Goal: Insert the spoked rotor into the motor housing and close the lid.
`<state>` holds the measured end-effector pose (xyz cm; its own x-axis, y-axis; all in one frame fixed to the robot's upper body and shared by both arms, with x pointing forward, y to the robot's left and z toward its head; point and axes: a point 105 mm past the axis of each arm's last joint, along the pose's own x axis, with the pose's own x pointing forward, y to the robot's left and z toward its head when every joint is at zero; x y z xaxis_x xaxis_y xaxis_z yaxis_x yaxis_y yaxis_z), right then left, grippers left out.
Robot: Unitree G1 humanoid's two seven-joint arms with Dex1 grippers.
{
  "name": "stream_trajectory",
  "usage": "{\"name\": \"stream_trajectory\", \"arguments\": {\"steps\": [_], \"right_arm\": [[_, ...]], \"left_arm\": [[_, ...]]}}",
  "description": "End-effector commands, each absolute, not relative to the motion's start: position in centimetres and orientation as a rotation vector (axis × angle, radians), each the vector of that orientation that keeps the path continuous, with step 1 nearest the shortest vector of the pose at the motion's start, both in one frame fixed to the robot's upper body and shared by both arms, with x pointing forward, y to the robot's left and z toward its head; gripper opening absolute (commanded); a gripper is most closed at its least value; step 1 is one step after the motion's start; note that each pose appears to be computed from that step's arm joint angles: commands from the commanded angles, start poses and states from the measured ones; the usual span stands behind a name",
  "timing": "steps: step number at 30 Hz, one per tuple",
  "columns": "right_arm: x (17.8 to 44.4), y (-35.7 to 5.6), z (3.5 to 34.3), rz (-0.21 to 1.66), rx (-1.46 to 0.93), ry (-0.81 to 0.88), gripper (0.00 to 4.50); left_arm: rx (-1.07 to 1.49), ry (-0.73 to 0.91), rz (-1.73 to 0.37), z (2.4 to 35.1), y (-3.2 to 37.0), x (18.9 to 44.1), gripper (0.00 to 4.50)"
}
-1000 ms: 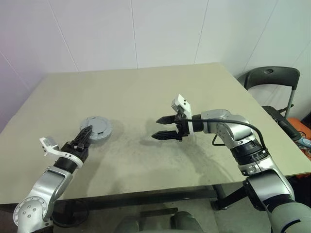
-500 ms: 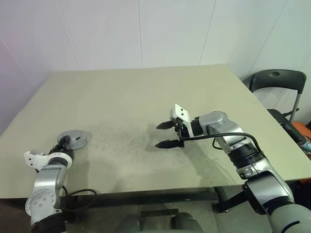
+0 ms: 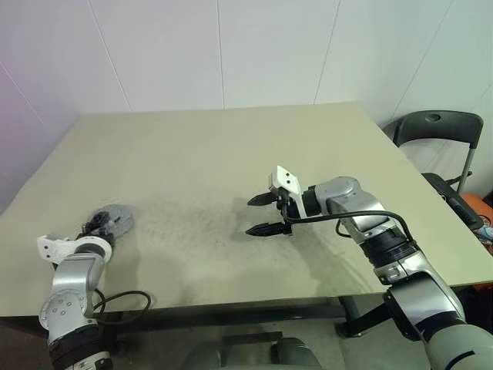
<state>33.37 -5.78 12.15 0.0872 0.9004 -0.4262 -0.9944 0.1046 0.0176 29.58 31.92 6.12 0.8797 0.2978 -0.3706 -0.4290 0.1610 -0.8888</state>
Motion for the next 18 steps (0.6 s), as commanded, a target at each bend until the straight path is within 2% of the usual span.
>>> {"name": "stream_trajectory", "arguments": {"steps": [1,6,10,13,16,18], "right_arm": [[33.5,-5.6,13.8,1.453,-0.307,0.305,4.5],[33.5,-5.7,13.8,1.456,-0.302,0.309,4.5],[33.6,-5.8,13.6,1.458,-0.303,0.312,4.5],[33.8,-6.0,13.4,1.448,-0.306,0.314,4.5],[34.4,-6.6,13.0,1.416,-0.307,0.313,4.5],[34.9,-7.2,12.6,1.388,-0.311,0.317,4.5]], "left_arm": [[-1.317,0.138,0.573,6.9,31.2,28.8,4.49],[-1.288,0.194,0.663,7.2,29.2,27.0,4.49],[-1.114,0.355,0.647,6.7,26.7,25.9,4.49],[-1.022,0.411,0.621,6.7,25.3,25.2,4.49],[-0.814,0.384,0.432,8.4,23.6,26.2,4.49],[-0.769,0.398,0.289,8.8,22.1,26.7,4.49]]}}
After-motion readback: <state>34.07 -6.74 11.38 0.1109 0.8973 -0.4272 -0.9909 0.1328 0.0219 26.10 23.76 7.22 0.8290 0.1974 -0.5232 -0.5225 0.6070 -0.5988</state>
